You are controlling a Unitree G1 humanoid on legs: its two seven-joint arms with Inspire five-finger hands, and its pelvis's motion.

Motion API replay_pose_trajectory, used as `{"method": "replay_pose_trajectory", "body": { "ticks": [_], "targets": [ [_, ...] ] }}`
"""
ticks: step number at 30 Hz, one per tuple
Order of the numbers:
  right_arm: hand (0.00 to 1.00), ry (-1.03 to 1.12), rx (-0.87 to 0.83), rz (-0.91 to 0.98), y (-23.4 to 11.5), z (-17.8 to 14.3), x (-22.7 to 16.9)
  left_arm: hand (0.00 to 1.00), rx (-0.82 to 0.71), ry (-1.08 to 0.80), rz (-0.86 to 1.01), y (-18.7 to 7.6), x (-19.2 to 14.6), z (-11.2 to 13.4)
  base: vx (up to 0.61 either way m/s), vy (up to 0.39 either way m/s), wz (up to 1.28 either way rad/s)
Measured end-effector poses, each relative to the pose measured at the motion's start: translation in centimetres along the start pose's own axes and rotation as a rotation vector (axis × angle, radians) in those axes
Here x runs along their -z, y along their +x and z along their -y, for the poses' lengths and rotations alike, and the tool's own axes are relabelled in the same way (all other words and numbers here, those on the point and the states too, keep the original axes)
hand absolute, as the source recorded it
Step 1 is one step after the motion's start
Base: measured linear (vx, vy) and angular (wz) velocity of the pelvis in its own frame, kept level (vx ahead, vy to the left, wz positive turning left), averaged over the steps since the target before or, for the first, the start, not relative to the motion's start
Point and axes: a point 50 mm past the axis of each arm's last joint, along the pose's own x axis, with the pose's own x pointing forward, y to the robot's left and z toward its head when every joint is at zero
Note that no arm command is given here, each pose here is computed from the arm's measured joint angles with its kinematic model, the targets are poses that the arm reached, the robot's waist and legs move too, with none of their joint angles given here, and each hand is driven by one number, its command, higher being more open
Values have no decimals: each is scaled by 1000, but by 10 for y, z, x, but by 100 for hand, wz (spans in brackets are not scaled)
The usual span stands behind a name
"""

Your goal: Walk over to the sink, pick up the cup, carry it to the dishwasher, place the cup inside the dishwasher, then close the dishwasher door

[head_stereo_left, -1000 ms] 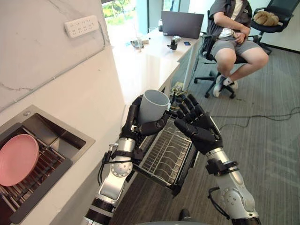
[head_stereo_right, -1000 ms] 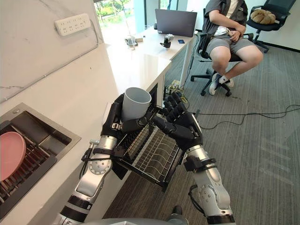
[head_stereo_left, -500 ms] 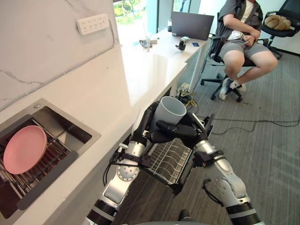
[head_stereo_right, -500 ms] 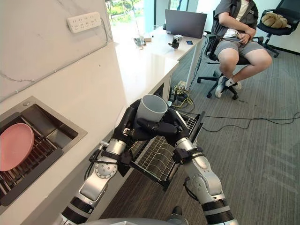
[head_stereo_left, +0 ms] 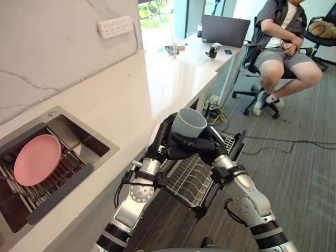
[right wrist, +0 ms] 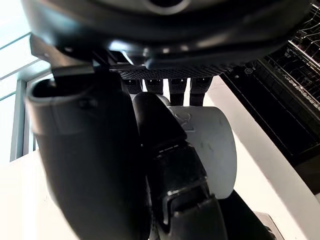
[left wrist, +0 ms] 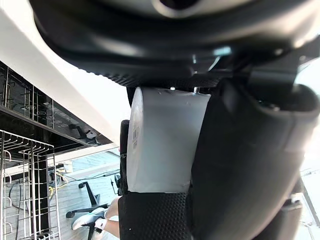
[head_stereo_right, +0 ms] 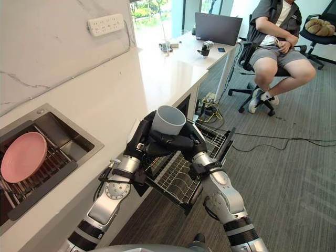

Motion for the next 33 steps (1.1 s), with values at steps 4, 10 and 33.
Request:
{"method": "replay_pose_trajectory", "body": {
  "ticks": [4, 10, 33],
  "targets": [
    [0, 4, 33, 53, 2, -6, -1, 0, -15, -5, 22, 1, -6, -1, 0, 0, 0],
    [0, 5, 77, 82, 3, -16, 2, 100, -27, -34, 18, 1, -6, -3, 0, 0, 0],
    [0, 24, 638, 507, -10, 22, -49, 100, 174, -157, 27, -26, -8, 42, 0, 0, 0]
  ]
}}
